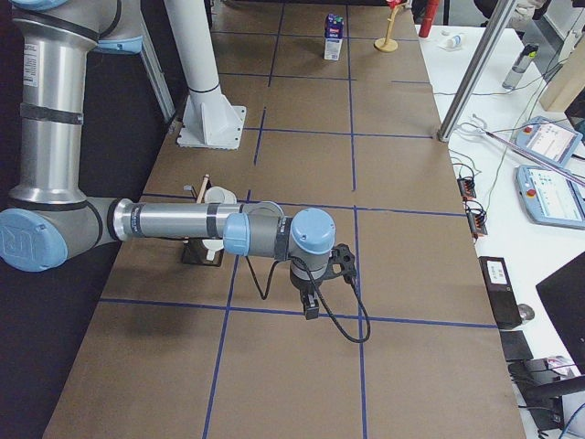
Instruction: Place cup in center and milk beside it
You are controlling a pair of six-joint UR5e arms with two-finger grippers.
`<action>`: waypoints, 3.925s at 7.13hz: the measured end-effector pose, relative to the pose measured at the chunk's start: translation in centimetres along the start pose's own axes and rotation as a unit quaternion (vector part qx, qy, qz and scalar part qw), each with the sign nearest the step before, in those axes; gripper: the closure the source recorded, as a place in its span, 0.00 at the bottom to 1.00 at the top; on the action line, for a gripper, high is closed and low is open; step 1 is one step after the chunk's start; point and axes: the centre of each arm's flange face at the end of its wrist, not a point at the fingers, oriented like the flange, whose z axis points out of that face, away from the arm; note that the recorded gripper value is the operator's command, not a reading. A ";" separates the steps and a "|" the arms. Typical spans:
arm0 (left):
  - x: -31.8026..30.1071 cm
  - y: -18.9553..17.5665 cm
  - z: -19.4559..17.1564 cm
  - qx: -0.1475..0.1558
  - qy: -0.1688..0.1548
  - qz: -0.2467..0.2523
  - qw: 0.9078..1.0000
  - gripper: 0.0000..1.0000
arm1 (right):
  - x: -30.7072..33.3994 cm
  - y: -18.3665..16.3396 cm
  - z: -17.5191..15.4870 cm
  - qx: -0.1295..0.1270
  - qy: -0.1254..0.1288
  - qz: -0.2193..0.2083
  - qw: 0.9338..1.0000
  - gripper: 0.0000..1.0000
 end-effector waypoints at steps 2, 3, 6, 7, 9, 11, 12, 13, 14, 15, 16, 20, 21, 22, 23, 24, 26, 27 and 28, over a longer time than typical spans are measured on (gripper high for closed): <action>0.1 -0.3 0.1 0.007 -0.010 0.002 1.000 0.00 | 0.0 0.1 0.1 -0.001 -0.003 0.003 1.000 0.00; 0.3 -0.4 0.0 0.009 -0.013 0.004 1.000 0.00 | 0.1 0.1 0.2 -0.001 -0.004 0.005 1.000 0.00; 0.7 -0.2 -0.2 0.013 -0.015 0.007 1.000 0.00 | 0.0 0.1 0.2 0.000 -0.007 0.008 1.000 0.00; 0.7 -0.1 -0.1 0.012 -0.015 0.007 1.000 0.00 | 0.0 0.2 0.2 0.001 -0.007 0.007 1.000 0.00; 0.5 0.2 0.1 0.011 -0.014 0.005 1.000 0.00 | 0.0 0.6 0.3 0.001 -0.007 0.003 1.000 0.00; 0.4 0.8 0.2 0.010 -0.014 0.004 1.000 0.00 | -0.7 0.5 0.8 -0.002 -0.019 0.000 1.000 0.00; 0.4 0.9 0.2 0.010 -0.014 0.004 1.000 0.00 | -1.8 -0.3 1.7 -0.007 -0.025 -0.006 1.000 0.00; 0.5 0.9 0.2 0.011 -0.014 0.004 1.000 0.00 | -3.4 -1.2 2.7 -0.006 -0.027 -0.005 1.000 0.00; 0.6 0.9 0.0 0.012 -0.014 0.005 1.000 0.00 | -5.1 -2.2 3.7 0.001 -0.028 0.010 1.000 0.00; 0.6 1.0 0.0 0.012 -0.014 0.005 1.000 0.00 | -7.0 -3.1 4.9 0.007 -0.031 0.024 0.999 0.01; 0.7 1.0 0.0 0.013 -0.014 0.005 1.000 0.00 | -8.8 -3.8 6.2 0.009 -0.035 0.033 0.999 0.01; 0.6 1.0 0.0 0.013 -0.014 0.005 1.000 0.00 | -13.5 -7.6 10.7 -0.001 -0.041 0.054 0.998 0.09; 0.6 1.0 0.0 0.012 -0.014 0.005 1.000 0.00 | -13.5 -8.3 11.8 -0.009 -0.040 0.058 0.997 0.46; 0.6 1.0 0.0 0.012 -0.014 0.005 1.000 0.00 | -13.4 -8.7 12.7 -0.016 -0.039 0.062 0.997 0.73; 0.6 1.0 0.0 0.012 -0.014 0.005 1.000 0.00 | -13.5 -8.9 13.2 -0.020 -0.039 0.063 0.997 0.96; 0.6 1.0 0.0 0.012 -0.015 0.005 1.000 0.00 | -13.7 -8.9 13.4 -0.020 -0.035 0.061 0.997 0.96; 0.8 1.0 -0.2 0.014 -0.015 0.007 1.000 0.00 | -14.8 -9.2 13.4 -0.017 -0.028 0.049 0.998 0.97; 1.4 0.9 -0.8 0.019 -0.016 0.012 1.000 0.00 | -16.0 -9.4 12.7 -0.010 -0.030 0.038 0.999 0.99; 2.2 1.0 -1.4 0.024 -0.016 0.017 0.999 0.00 | -18.1 -9.7 11.7 -0.002 -0.036 0.034 0.999 1.00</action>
